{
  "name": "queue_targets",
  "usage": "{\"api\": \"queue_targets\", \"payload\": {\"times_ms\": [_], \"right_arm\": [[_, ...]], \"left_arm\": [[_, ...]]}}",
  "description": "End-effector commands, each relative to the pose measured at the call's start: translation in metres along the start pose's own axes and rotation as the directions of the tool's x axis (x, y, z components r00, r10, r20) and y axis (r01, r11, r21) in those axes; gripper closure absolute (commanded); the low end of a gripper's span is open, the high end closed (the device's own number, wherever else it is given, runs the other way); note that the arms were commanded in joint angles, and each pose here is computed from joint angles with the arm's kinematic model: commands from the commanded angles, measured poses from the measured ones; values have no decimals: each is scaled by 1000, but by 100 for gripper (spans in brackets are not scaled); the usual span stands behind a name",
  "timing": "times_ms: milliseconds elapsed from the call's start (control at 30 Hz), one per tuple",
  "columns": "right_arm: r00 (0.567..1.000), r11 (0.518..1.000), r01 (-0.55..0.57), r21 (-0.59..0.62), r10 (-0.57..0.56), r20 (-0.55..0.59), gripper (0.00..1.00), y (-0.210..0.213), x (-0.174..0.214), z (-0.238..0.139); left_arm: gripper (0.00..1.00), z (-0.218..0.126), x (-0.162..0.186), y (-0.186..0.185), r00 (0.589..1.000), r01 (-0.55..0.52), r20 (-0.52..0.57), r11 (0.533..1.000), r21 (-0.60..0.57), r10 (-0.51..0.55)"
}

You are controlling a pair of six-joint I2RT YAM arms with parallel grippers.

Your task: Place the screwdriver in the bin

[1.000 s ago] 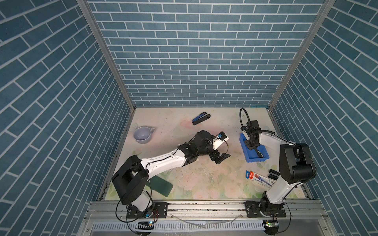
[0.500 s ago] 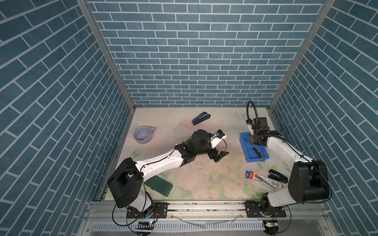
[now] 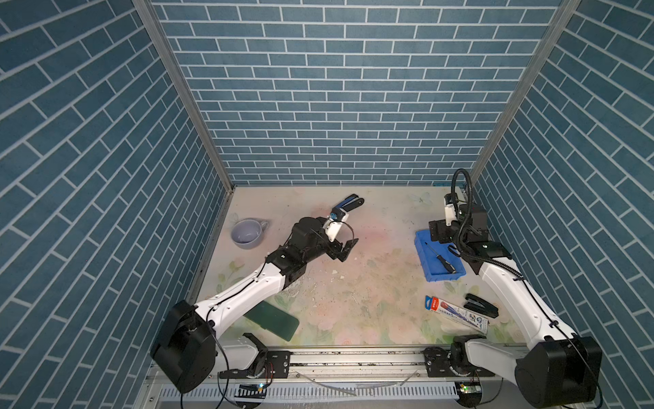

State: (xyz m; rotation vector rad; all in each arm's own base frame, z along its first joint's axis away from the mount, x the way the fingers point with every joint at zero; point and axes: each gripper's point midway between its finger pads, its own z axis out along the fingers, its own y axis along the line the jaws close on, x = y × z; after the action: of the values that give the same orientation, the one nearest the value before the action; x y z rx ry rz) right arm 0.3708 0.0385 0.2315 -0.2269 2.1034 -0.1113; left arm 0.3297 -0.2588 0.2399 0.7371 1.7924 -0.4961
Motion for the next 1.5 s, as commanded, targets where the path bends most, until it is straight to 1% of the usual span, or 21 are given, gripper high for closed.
{"api": "queue_targets", "payload": {"times_ms": [0, 133, 167, 233, 333, 400, 500, 633, 733, 800, 833, 967, 1033, 1067, 1167, 1233, 1267, 1300, 1367, 1467], "right_arm": [[988, 993, -118, -28, 120, 101, 4, 2, -11, 0], [981, 989, -142, -36, 146, 131, 4, 3, -5, 1], [978, 989, -146, -29, 148, 144, 4, 1, -5, 2], [974, 989, -149, -1, 147, 173, 3, -3, 1, 4], [962, 988, -149, 38, 136, 237, 2, -9, 10, 5], [955, 988, -143, 64, 121, 272, 1, -12, 17, 7], [956, 979, -165, 115, 131, 263, 1, -22, 37, 16], [961, 968, -202, 152, 165, 224, 1, -31, 65, 28], [962, 953, -228, 198, 189, 199, 1, -42, 88, 37], [959, 943, -247, 223, 204, 197, 1, -49, 98, 43], [957, 939, -257, 226, 215, 196, 1, -51, 102, 46], [951, 940, -274, 201, 234, 203, 1, -51, 108, 60], [958, 951, -249, 183, 216, 187, 1, -47, 107, 66], [959, 955, -238, 177, 202, 199, 1, -47, 105, 69], [959, 958, -236, 163, 202, 200, 1, -45, 109, 76], [957, 957, -239, 162, 204, 206, 1, -44, 115, 81], [956, 957, -241, 162, 205, 209, 1, -43, 119, 83], [955, 957, -240, 161, 203, 216, 1, -43, 120, 86], [960, 959, -236, 157, 205, 191, 1, -42, 121, 87], [961, 960, -233, 152, 204, 187, 1, -42, 120, 89]], "left_arm": [[0, -23, -1, 43, 998, 51, 51, 990, -135, -45], [0, -53, 17, 87, 997, 68, 48, 956, -286, -57], [0, -58, 20, 95, 997, 74, 47, 948, -311, -62], [0, -68, 39, 112, 995, 98, 26, 929, -356, -95], [0, -81, 57, 133, 992, 122, 17, 897, -425, -127], [0, -89, 70, 148, 988, 139, 11, 860, -491, -153], [0, -101, 93, 170, 982, 152, -3, 794, -589, -190], [0, -110, 122, 185, 977, 131, -38, 739, -661, -208], [0, -124, 145, 198, 970, 57, -117, 664, -746, -215], [0, -131, 160, 204, 964, 13, -157, 628, -778, -215], [0, -133, 165, 206, 963, 6, -162, 619, -785, -215], [0, -131, 170, 210, 978, 4, -123, 605, -796, -168], [0, -128, 170, 211, 988, 14, -82, 602, -799, -132], [0, -127, 170, 212, 992, 15, -62, 598, -802, -108], [0, -118, 164, 213, 997, 11, -37, 628, -779, -64], [0, -111, 166, 216, 995, -12, -75, 639, -769, -71], [0, -110, 168, 220, 993, -13, -85, 632, -775, -84], [0, -109, 168, 222, 991, -11, -92, 629, -777, -97], [0, -107, 170, 225, 988, -10, -104, 633, -774, -113], [0, -105, 171, 225, 987, -11, -109, 640, -768, -114]]}}
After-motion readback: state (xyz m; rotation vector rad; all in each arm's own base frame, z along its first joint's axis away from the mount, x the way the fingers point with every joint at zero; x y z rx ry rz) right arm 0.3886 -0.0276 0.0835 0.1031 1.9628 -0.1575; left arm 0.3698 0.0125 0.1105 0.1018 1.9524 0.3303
